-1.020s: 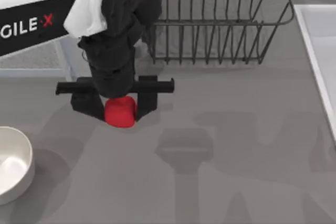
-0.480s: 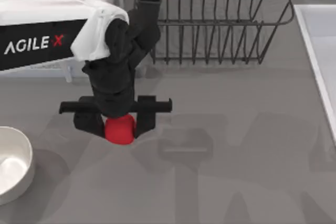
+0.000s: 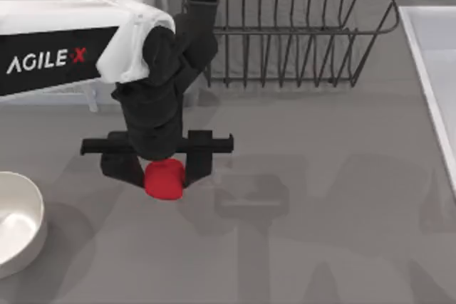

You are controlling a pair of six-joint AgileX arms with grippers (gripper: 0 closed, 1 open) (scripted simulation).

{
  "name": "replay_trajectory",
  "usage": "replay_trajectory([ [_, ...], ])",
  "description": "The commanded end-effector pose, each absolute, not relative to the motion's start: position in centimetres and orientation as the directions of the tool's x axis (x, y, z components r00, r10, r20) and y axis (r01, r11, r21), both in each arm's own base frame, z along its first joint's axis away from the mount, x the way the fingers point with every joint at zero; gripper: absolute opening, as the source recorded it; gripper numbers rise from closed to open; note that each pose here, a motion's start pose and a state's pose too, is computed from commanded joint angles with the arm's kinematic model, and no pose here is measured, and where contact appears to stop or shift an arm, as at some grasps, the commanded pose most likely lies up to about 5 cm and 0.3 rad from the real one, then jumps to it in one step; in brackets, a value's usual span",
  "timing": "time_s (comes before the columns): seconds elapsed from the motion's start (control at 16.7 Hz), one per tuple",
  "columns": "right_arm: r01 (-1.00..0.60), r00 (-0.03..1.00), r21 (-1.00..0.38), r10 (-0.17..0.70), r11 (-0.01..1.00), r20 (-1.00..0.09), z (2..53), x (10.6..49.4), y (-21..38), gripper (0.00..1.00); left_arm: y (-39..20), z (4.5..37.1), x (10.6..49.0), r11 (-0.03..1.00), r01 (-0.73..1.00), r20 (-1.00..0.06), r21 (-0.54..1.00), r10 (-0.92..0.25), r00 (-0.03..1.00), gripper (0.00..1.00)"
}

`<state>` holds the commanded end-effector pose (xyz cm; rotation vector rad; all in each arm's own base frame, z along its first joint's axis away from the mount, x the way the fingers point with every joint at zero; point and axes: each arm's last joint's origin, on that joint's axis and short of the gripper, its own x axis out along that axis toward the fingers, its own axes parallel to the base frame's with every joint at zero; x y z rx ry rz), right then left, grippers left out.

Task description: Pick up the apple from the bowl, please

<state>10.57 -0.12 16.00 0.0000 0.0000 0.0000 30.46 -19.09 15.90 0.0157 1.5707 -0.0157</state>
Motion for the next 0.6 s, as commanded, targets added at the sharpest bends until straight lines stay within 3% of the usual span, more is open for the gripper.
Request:
replay_trajectory([
  [0.24, 0.0, 1.0, 0.0, 0.0, 1.0, 0.0, 16.0, 10.57, -0.12, 1.0, -19.09, 15.9, 30.46, 1.0, 0.02, -1.0, 0.0, 0.0, 0.0, 0.98],
  [0.6, 0.0, 1.0, 0.0, 0.0, 1.0, 0.0, 16.0, 10.57, -0.12, 1.0, -19.09, 15.9, 30.46, 1.0, 0.02, -1.0, 0.0, 0.0, 0.0, 1.0],
])
